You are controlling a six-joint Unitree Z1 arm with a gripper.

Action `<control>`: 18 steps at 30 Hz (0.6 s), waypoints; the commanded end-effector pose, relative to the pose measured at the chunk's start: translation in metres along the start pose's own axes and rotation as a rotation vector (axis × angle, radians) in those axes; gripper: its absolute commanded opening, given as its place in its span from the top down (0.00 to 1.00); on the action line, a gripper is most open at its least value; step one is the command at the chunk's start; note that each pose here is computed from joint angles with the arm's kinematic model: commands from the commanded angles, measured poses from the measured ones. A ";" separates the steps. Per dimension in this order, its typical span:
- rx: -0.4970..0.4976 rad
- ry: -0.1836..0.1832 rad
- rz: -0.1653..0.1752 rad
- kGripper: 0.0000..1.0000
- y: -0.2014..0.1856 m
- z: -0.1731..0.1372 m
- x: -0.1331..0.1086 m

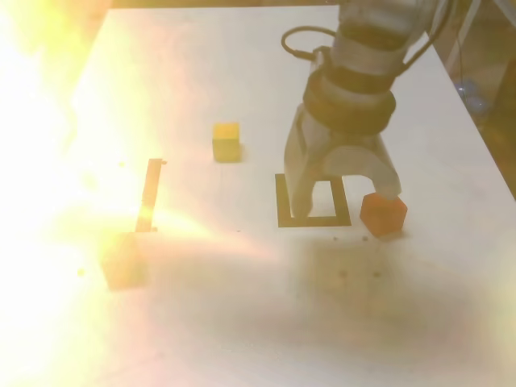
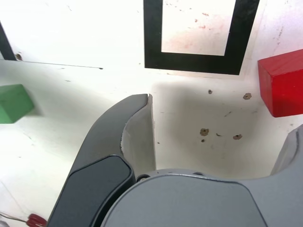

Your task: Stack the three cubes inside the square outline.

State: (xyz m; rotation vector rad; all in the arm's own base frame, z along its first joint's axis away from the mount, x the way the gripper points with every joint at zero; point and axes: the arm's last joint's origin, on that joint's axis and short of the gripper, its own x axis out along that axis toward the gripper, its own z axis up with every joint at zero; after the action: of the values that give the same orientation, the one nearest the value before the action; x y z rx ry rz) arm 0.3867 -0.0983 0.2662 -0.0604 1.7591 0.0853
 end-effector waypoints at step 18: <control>-0.045 0.012 -0.025 0.05 -0.001 0.046 0.013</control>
State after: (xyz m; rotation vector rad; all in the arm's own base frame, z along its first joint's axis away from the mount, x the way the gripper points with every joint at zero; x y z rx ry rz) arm 0.4266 -0.0970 0.2468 -0.1078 1.7620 0.1023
